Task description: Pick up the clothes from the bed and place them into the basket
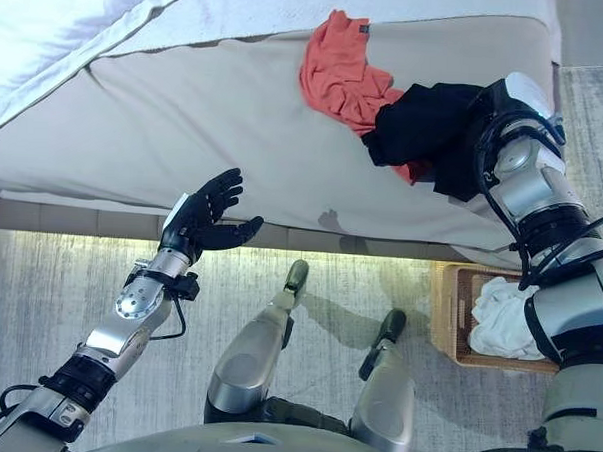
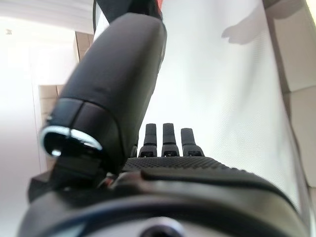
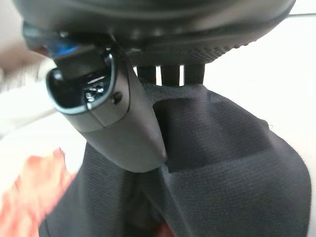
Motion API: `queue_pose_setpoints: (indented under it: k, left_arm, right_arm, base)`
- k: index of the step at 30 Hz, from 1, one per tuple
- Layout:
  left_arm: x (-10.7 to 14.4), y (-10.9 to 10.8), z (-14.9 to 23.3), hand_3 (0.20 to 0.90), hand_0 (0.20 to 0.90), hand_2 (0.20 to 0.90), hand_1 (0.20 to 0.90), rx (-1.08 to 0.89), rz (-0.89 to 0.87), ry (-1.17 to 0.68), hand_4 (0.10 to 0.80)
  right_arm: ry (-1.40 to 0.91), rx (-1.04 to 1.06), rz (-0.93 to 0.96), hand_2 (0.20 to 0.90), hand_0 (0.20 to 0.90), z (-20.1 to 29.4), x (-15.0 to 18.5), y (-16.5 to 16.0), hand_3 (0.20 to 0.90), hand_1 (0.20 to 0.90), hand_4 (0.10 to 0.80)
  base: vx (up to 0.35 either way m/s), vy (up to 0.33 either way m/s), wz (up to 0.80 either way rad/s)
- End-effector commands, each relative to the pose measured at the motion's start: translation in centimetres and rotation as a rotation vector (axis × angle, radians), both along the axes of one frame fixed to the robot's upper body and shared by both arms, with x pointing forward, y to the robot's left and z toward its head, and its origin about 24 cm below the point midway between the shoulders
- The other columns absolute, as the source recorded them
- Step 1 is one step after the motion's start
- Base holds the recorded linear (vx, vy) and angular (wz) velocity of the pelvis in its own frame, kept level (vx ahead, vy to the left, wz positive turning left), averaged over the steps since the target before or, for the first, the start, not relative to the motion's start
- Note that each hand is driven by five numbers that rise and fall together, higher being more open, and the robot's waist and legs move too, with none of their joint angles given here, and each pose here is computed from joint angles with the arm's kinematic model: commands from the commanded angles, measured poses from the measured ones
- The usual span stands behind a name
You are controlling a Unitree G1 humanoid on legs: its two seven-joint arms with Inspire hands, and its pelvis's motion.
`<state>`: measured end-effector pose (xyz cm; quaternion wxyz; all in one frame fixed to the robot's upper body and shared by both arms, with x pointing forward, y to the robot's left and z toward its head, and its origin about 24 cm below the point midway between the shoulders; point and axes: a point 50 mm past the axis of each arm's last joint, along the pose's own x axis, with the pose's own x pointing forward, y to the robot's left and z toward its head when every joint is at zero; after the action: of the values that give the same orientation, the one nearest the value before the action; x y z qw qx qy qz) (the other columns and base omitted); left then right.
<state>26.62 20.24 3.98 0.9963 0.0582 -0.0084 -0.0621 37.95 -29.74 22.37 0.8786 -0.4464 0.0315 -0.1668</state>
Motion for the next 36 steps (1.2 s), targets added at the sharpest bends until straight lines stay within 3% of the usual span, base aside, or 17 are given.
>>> queue_pose_setpoints:
  k: [1, 9, 20, 29, 36]
  left_arm:
    - [-1.1, 0.2, 1.1, 0.900, 0.900, 0.900, 0.900, -0.024, -0.003, -0.090, 0.800]
    - [-1.8, 0.5, -0.3, 0.900, 0.900, 0.900, 0.900, -0.014, 0.022, -0.028, 0.800]
    - [-2.1, 0.9, -2.4, 0.900, 0.900, 0.900, 0.900, 0.013, 0.047, 0.081, 0.800]
    - [-2.5, 1.7, -4.4, 0.900, 0.900, 0.900, 0.900, 0.033, 0.130, 0.208, 0.800]
    - [-2.7, 1.1, -5.4, 0.900, 0.900, 0.900, 0.900, 0.044, 0.092, 0.265, 0.800]
  right_arm:
    - [-0.223, -0.030, 0.069, 0.300, 0.300, 3.7, -1.2, 0.1, 0.200, 0.300, 0.100]
    - [-0.276, 0.105, 0.135, 0.300, 0.300, 3.5, -1.8, 0.1, 0.200, 0.300, 0.100]
    - [-0.463, 0.254, 0.180, 0.300, 0.300, 7.9, -2.5, 0.2, 0.200, 0.300, 0.100]
    - [-0.594, 0.163, 0.138, 0.300, 0.300, 13.1, -4.6, -1.2, 0.200, 0.300, 0.100]
    - [-0.620, 0.074, 0.090, 0.300, 0.300, 15.0, -6.3, -2.5, 0.200, 0.300, 0.100]
  base:
    - [0.102, 0.021, -0.10]
    - [0.086, 0.006, -0.12]
    - [0.032, 0.019, -0.06]
    - [0.005, 0.035, -0.11]
    - [-0.001, 0.009, -0.16]
